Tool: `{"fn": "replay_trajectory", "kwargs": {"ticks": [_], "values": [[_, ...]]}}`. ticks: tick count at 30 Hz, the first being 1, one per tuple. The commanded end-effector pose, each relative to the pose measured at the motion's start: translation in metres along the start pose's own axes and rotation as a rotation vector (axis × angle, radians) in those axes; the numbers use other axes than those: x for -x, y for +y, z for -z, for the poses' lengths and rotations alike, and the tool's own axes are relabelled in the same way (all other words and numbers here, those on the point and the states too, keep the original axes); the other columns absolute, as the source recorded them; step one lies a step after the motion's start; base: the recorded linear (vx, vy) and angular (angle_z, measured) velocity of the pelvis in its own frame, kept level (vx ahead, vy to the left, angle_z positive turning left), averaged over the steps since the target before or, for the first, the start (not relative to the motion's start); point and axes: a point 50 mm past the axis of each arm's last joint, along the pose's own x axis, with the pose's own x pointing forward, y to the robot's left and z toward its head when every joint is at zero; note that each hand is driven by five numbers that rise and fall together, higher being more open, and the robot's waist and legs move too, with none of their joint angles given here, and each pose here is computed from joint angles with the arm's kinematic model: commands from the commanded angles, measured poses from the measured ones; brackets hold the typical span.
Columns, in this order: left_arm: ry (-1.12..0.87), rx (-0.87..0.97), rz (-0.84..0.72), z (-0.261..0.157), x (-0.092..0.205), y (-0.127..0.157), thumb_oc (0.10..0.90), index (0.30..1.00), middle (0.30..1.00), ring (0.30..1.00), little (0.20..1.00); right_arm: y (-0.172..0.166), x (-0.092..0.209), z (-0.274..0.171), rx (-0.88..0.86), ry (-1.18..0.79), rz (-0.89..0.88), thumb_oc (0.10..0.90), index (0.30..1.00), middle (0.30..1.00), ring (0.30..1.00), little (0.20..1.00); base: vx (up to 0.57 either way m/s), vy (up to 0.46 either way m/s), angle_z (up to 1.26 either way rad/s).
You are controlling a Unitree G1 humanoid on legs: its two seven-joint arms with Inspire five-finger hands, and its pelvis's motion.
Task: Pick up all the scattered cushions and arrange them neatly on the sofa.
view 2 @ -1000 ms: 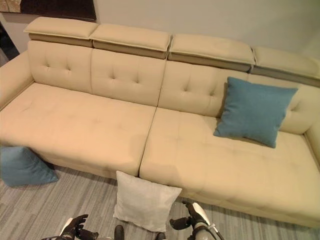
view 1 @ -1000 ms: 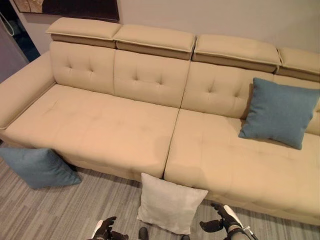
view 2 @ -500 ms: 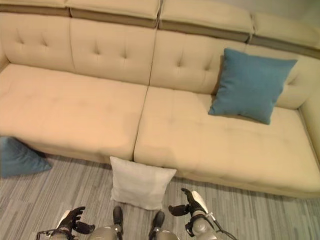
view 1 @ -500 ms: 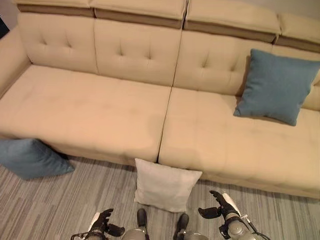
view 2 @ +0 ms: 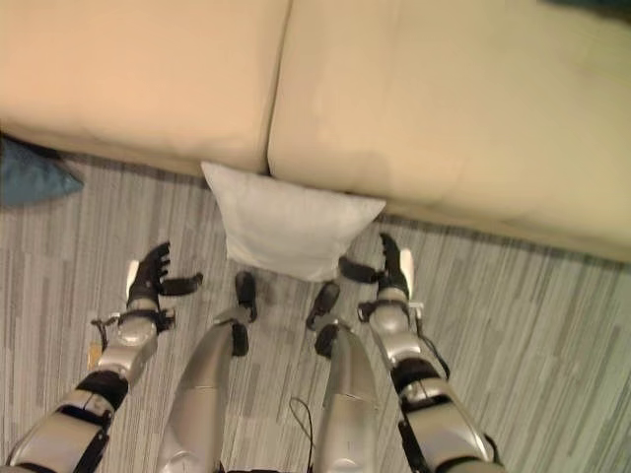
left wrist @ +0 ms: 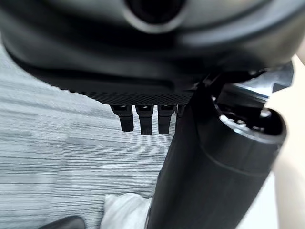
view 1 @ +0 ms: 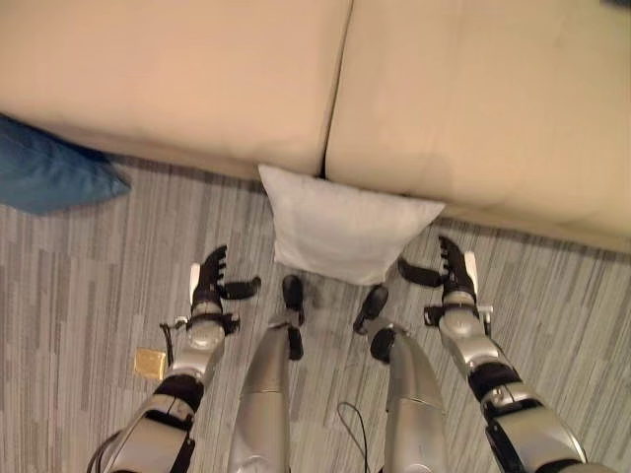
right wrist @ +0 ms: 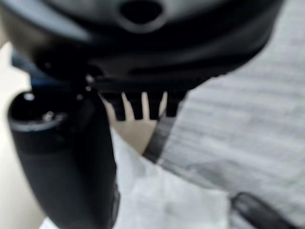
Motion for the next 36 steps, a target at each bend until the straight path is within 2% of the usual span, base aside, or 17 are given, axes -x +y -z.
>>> {"fn": "replay_trajectory", "kwargs": {"ticks": [1, 8, 12, 18, 22, 26, 27, 28, 29, 36], "values": [[-0.050, 0.029, -0.090, 0.007, 0.009, 0.019, 0.800, 0.900, 0.900, 0.900, 0.900, -0.014, 0.013, 0.017, -0.022, -0.021, 0.073, 0.800, 0.900, 0.900, 0.900, 0.900, 0.01, 0.059, -0.05], [-0.133, 0.038, -0.082, -0.022, -0.001, 0.011, 0.800, 0.900, 0.900, 0.900, 0.900, -0.007, -0.001, -0.019, -0.101, -0.104, 0.085, 0.800, 0.900, 0.900, 0.900, 0.900, 0.05, 0.034, -0.03], [-0.218, 0.055, -0.044, -0.051, -0.008, 0.000, 0.800, 0.900, 0.900, 0.900, 0.900, 0.007, -0.005, -0.046, -0.181, -0.170, 0.013, 0.800, 0.900, 0.900, 0.900, 0.900, 0.04, 0.008, 0.05], [-0.329, 0.073, -0.013, -0.093, -0.017, -0.010, 0.800, 0.900, 0.900, 0.900, 0.900, 0.024, -0.006, -0.087, -0.191, -0.294, -0.085, 0.800, 0.900, 0.900, 0.900, 0.900, 0.03, 0.002, 0.09], [-0.399, 0.075, 0.032, -0.120, -0.017, -0.028, 0.800, 0.900, 0.900, 0.900, 0.900, 0.038, -0.001, -0.108, -0.199, -0.358, -0.140, 0.800, 0.900, 0.900, 0.900, 0.900, 0.02, -0.003, 0.00], [-0.488, 0.069, 0.121, -0.152, -0.010, -0.061, 0.800, 0.900, 0.900, 0.900, 0.900, 0.057, 0.008, -0.137, -0.245, -0.450, -0.215, 0.800, 0.900, 0.900, 0.900, 0.900, 0.02, 0.001, -0.01], [-0.514, 0.071, 0.137, -0.160, -0.008, -0.067, 0.692, 0.738, 0.738, 0.738, 0.738, 0.058, 0.010, -0.142, -0.254, -0.470, -0.223, 0.533, 0.500, 0.500, 0.500, 0.500, 0.00, 0.000, 0.00], [-0.515, 0.071, 0.137, -0.160, -0.008, -0.068, 0.546, 0.519, 0.519, 0.519, 0.519, 0.058, 0.009, -0.142, -0.254, -0.471, -0.222, 0.400, 0.300, 0.300, 0.300, 0.300, 0.00, 0.000, 0.00], [-0.550, 0.092, 0.164, -0.171, -0.003, -0.077, 0.400, 0.300, 0.300, 0.300, 0.300, 0.062, 0.013, -0.149, -0.266, -0.499, -0.248, 0.400, 0.300, 0.300, 0.300, 0.300, 0.00, 0.000, 0.00], [-0.615, 0.161, 0.201, -0.184, 0.010, -0.084, 0.400, 0.300, 0.300, 0.300, 0.300, 0.063, 0.020, -0.154, -0.269, -0.553, -0.272, 0.400, 0.300, 0.300, 0.300, 0.300, 0.00, 0.000, 0.00]]}}
